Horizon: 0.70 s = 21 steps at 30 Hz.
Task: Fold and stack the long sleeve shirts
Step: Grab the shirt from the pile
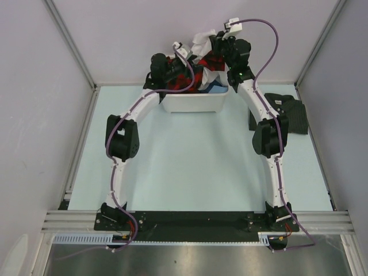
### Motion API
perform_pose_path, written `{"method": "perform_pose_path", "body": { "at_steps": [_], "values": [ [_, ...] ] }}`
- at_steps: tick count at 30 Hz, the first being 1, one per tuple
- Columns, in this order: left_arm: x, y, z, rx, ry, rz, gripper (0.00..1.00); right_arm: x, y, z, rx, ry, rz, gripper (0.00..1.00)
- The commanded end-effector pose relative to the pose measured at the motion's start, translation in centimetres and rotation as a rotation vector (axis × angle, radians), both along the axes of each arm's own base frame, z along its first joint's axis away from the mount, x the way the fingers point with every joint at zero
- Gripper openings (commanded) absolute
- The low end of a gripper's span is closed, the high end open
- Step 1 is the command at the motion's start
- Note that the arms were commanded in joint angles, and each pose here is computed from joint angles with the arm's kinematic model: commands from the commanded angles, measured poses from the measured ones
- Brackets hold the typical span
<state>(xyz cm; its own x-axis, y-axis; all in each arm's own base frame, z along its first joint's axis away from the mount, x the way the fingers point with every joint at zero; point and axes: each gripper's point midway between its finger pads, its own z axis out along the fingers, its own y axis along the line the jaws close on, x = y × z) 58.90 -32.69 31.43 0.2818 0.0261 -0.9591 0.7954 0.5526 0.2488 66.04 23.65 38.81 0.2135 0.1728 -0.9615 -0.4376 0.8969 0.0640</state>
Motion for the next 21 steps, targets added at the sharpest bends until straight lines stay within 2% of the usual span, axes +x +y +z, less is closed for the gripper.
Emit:
{"method": "perform_pose_path", "body": {
  "at_steps": [1, 2, 3, 4, 7, 11, 16, 20, 21],
  "values": [
    [1.6, 0.7, 0.1, -0.007, 0.025, 0.037, 0.37, -2.0, -1.7, 7.3, 0.077, -0.168, -0.035, 0.00],
    [2.1, 1.8, -0.1, -0.008, 0.040, 0.065, 0.08, -1.9, -1.8, 7.3, 0.077, -0.170, -0.046, 0.00],
    [1.8, 2.7, 1.3, -0.020, 0.025, 0.080, 0.00, -1.8, -2.0, 7.4, 0.077, -0.175, -0.054, 0.00],
    [1.8, 3.5, -0.1, -0.008, 0.056, 0.088, 0.00, -1.4, -2.5, 7.1, 0.077, -0.172, -0.066, 0.00],
    [2.5, 7.6, -0.7, 0.031, 0.078, 0.171, 0.00, -1.0, -3.6, 7.3, 0.101, -0.179, -0.103, 0.00],
    [5.0, 12.9, -3.4, 0.081, 0.212, 0.302, 0.00, -0.6, -4.6, 7.4, 0.123, -0.189, -0.126, 0.00],
    [5.5, 14.9, -5.8, 0.151, 0.260, 0.386, 0.00, -0.3, -4.8, 8.0, 0.133, -0.218, -0.136, 0.04],
    [4.3, 15.8, -7.3, 0.224, 0.269, 0.381, 0.00, -0.3, -5.2, 8.4, 0.133, -0.245, -0.149, 0.06],
    [3.9, 15.7, -7.0, 0.235, 0.261, 0.373, 0.00, -0.1, -5.7, 8.2, 0.145, -0.240, -0.177, 0.11]
  ]
}}
